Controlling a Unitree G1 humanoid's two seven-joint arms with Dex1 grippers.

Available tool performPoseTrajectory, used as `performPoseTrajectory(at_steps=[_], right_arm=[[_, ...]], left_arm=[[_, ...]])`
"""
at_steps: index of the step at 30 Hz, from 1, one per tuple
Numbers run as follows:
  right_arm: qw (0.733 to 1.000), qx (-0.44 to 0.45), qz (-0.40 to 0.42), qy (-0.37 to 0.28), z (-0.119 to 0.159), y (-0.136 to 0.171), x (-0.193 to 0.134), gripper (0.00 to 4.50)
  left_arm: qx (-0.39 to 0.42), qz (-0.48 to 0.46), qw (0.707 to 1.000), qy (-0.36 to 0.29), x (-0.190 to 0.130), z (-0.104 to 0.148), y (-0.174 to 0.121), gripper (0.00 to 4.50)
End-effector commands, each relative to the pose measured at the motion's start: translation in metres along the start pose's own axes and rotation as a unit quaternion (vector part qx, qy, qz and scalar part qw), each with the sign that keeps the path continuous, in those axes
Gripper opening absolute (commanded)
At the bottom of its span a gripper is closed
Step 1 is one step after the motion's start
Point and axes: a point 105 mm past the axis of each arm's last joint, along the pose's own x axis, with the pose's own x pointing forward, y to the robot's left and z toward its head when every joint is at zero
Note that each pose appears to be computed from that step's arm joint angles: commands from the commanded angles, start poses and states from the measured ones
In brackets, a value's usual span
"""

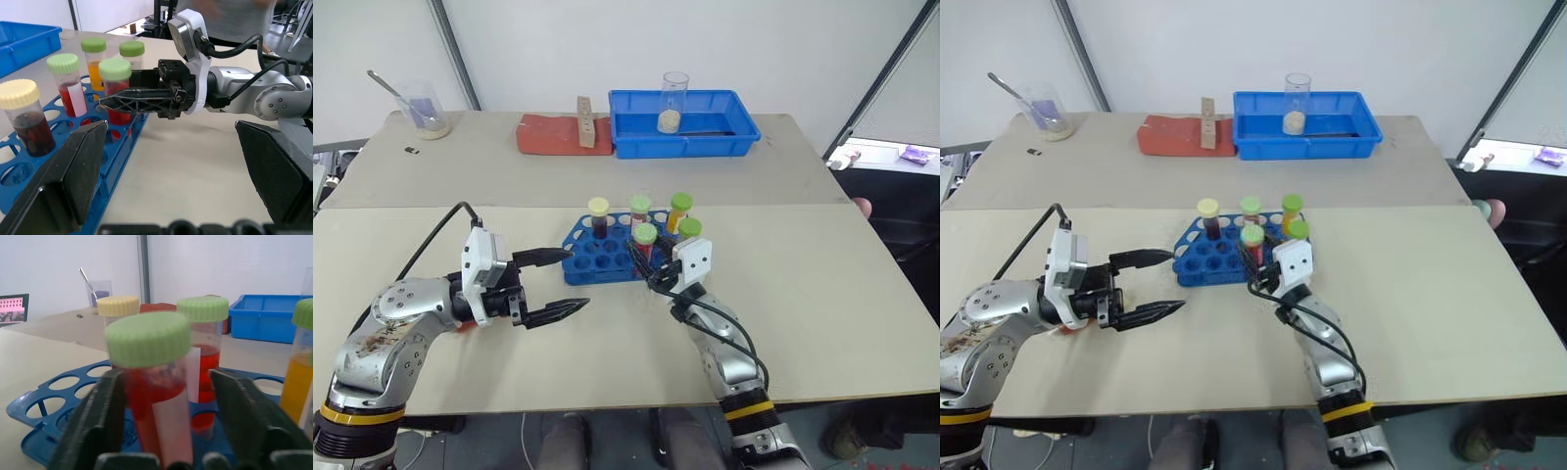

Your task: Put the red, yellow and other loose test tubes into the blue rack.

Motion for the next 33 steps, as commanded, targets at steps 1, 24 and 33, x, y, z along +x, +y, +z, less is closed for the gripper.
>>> performPoseTrajectory(at_steps=[1,24,33], right_arm=[[1.000,-0.025,0.013,0.003,0.012,-0.003,-0.013,4.06],[0.876,-0.043,0.450,0.169,0.090,0.057,-0.084,4.06],[0.873,-0.031,0.454,0.175,0.092,0.062,-0.092,4.06]], left_arm=[[0.036,0.031,0.998,0.035,-0.011,0.011,0.012,4.50],[0.019,0.057,0.886,0.459,-0.096,-0.054,0.057,4.50],[0.002,0.047,0.875,0.481,-0.079,-0.077,0.062,4.50]])
